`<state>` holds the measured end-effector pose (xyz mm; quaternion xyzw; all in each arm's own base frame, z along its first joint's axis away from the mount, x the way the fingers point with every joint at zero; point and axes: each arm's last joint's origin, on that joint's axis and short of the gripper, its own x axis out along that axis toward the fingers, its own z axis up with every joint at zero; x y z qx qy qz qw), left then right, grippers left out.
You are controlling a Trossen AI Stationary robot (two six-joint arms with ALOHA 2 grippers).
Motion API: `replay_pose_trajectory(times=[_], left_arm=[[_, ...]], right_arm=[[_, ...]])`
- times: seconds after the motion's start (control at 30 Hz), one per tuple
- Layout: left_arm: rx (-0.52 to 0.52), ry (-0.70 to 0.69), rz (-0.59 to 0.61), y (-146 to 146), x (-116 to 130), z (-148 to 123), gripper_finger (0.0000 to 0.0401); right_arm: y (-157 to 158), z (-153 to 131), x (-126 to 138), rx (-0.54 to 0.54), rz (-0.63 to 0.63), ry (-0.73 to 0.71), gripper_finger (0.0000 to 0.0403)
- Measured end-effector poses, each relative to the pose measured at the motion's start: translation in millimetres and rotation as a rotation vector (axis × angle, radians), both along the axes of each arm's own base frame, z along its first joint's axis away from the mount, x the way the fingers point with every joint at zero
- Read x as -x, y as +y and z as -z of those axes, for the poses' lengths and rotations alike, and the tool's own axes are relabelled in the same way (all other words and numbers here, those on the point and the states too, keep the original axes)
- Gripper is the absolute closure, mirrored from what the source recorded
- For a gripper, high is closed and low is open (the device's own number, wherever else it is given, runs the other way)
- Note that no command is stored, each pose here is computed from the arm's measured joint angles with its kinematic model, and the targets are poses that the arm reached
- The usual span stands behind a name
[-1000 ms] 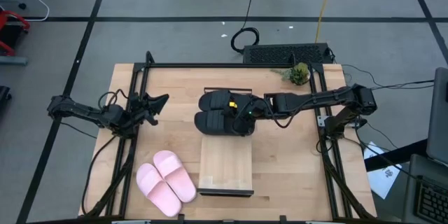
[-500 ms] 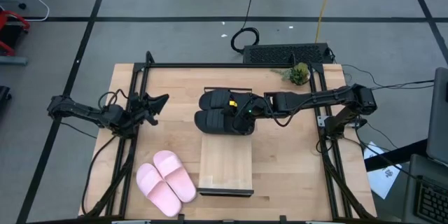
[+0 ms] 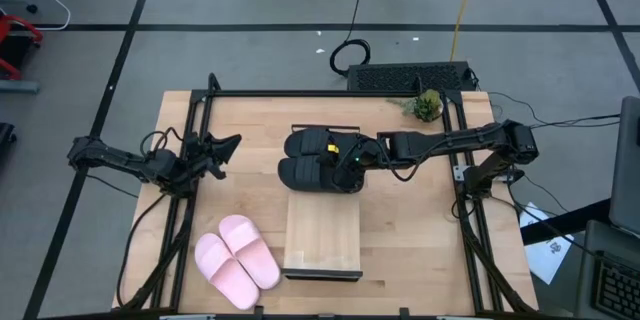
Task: Pick and place slides into the shelf
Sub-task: Put the black slide on the shelf, then put the right pink slide on the shelf
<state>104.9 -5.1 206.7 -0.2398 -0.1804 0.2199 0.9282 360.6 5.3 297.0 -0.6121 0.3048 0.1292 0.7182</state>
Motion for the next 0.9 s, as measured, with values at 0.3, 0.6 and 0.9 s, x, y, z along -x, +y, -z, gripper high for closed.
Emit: replay_pose_trajectory(times=[0.3,0.6,0.9], left_arm=[[-0.009,0.009,-0.016,0.3,0.2,0.1,0.0368],[-0.008,0.009,-0.018,0.3,0.2,0.1,0.0368],[-0.008,0.008,-0.018,0.4,0.2,0.1,0.0368]], right_arm=[[4.8,0.3,0.6,0.036,-0.006,0.009,0.0377],[4.7,0.2,0.5,0.037,-0.006,0.008,0.0337],[4.2,-0.2,0.3,0.072,-0.005,0.009,0.0298]])
